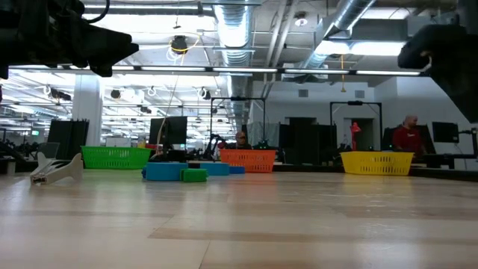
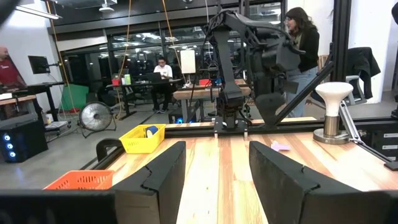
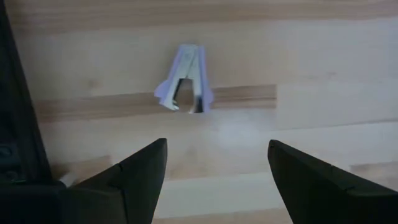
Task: Pick and place Stapler, Stapler remover, tape
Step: Put the purple staple remover into the green bin
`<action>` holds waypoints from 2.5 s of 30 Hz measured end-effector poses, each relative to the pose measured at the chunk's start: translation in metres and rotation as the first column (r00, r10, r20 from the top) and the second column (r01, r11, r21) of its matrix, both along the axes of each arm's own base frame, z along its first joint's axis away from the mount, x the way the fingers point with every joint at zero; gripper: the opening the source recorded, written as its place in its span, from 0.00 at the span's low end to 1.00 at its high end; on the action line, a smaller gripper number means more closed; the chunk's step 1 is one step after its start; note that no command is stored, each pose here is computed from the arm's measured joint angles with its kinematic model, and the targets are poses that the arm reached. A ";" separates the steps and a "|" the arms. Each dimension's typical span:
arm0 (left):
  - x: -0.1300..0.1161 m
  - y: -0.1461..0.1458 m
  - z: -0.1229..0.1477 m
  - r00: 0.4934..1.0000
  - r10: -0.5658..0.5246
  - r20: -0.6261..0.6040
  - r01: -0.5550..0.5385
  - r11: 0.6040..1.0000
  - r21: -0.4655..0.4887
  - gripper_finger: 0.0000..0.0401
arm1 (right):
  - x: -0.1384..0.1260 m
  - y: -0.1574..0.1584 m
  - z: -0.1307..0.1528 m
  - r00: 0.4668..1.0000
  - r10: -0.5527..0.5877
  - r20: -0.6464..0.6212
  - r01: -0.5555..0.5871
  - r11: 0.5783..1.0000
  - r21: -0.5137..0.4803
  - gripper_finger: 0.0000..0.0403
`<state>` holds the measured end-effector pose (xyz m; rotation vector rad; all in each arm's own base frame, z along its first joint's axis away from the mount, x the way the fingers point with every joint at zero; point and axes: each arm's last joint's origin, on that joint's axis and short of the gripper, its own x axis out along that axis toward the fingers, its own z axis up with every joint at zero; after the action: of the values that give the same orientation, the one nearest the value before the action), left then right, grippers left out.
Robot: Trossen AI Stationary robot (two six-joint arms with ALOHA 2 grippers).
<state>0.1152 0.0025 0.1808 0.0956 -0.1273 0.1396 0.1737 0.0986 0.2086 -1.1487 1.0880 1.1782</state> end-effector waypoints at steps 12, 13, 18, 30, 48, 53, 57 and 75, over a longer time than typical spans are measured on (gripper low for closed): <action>0.000 0.000 0.000 1.000 0.000 -0.001 0.000 1.000 0.000 0.42 | 0.010 0.019 -0.033 0.997 0.050 -0.050 -0.052 0.998 -0.027 0.67; 0.000 0.000 0.000 1.000 0.000 -0.003 0.000 1.000 0.000 0.42 | 0.012 0.020 -0.035 0.998 0.046 -0.047 -0.047 0.999 -0.025 0.67; 0.001 0.000 -0.001 1.000 0.000 -0.008 0.000 1.000 0.000 0.42 | 0.017 0.023 -0.044 0.997 0.042 -0.061 -0.044 0.998 -0.033 0.67; 0.001 0.000 -0.001 1.000 0.000 -0.009 0.000 1.000 0.000 0.42 | 0.019 0.024 -0.050 0.996 0.038 -0.083 -0.042 0.998 -0.045 0.53; 0.001 0.000 -0.001 1.000 0.000 -0.009 0.000 1.000 0.000 0.42 | 0.022 0.019 -0.050 0.996 0.011 -0.089 -0.015 0.999 -0.045 0.17; 0.001 0.000 -0.001 1.000 0.001 -0.009 -0.001 1.000 0.000 0.42 | 0.022 0.019 -0.050 0.996 0.004 -0.090 -0.008 0.999 -0.045 0.16; 0.001 0.000 -0.001 1.000 0.001 -0.009 -0.001 1.000 0.000 0.42 | 0.020 0.022 -0.050 0.996 -0.020 -0.092 0.016 0.999 -0.045 0.16; 0.001 0.000 -0.001 1.000 0.001 -0.009 -0.001 1.000 0.000 0.42 | 0.020 0.029 -0.050 0.998 0.004 -0.058 -0.006 1.000 -0.023 0.16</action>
<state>0.1159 0.0025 0.1800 0.0963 -0.1185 0.1397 0.1936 0.1278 0.1590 -1.1421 1.1463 1.2122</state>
